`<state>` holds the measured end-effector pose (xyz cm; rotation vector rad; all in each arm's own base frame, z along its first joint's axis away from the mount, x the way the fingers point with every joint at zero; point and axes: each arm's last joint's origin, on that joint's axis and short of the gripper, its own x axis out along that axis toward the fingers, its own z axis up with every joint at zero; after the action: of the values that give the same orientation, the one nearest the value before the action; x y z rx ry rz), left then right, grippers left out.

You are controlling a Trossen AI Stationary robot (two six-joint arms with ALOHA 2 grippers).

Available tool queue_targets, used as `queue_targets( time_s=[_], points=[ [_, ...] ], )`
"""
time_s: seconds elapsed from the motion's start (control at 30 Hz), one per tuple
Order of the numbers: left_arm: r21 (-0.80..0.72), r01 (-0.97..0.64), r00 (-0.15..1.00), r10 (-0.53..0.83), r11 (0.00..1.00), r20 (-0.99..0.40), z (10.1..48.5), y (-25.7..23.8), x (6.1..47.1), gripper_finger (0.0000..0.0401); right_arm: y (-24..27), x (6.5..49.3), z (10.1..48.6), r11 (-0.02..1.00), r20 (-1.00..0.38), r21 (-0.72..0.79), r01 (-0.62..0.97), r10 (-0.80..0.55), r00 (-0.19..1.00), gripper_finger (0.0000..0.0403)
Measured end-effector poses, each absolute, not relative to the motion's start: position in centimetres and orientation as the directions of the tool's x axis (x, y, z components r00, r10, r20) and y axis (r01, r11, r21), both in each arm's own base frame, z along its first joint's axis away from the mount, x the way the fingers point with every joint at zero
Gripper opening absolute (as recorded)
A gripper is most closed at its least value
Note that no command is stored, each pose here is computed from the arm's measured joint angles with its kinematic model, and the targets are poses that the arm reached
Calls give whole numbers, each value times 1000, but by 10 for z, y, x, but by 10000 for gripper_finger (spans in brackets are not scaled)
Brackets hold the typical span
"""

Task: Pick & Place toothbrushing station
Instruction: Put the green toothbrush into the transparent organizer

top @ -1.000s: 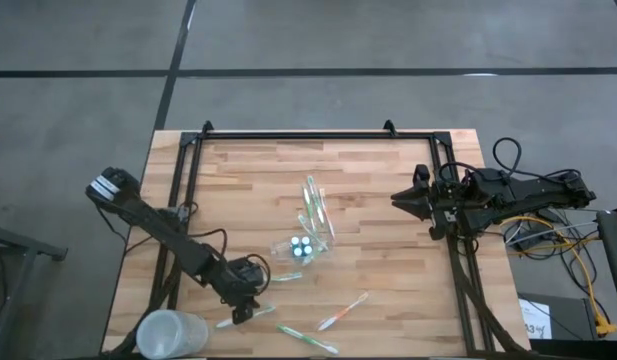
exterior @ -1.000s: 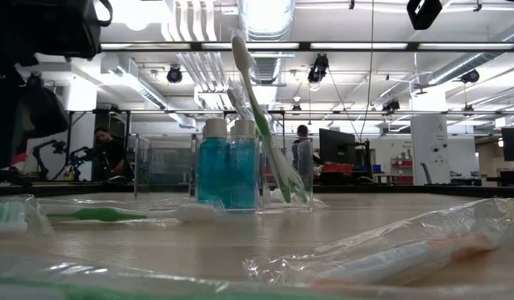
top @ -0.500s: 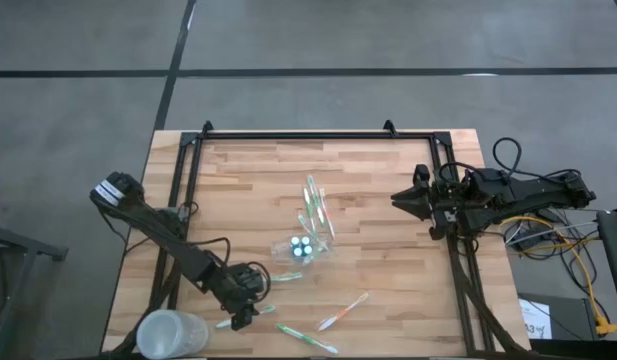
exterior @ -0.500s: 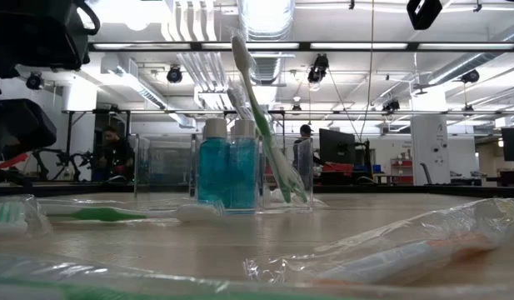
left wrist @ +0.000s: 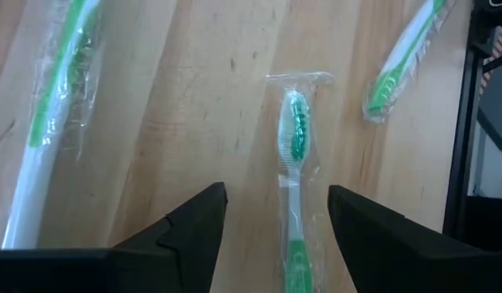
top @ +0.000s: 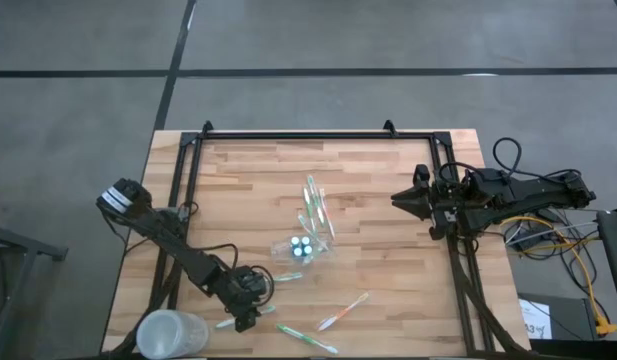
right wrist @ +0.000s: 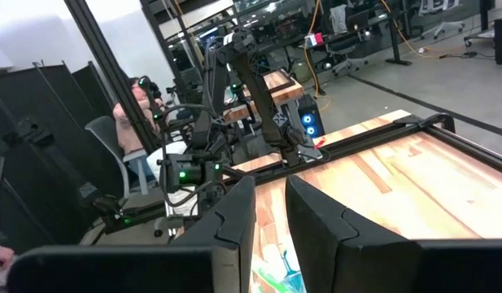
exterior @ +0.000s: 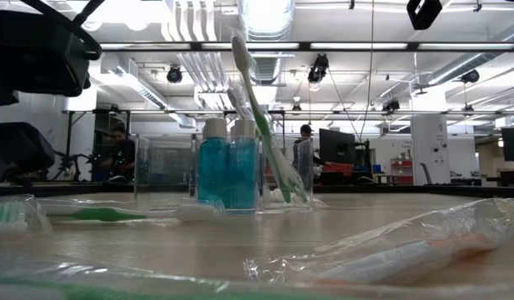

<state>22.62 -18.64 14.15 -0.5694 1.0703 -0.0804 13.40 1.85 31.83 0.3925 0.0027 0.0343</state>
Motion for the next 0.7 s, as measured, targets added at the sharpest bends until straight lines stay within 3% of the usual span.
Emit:
queue_targets(
  time_s=[0.27,0.7],
  points=[
    [-480,-204,503,-330,853,-799,140,-187,228,187,19,134,318,923,4,383,-33,34,999,78],
    [-481,-188,518,-330,856,-789,140,-187,230,8,19,134,318,923,4,382,-33,34,999,68]
  ],
)
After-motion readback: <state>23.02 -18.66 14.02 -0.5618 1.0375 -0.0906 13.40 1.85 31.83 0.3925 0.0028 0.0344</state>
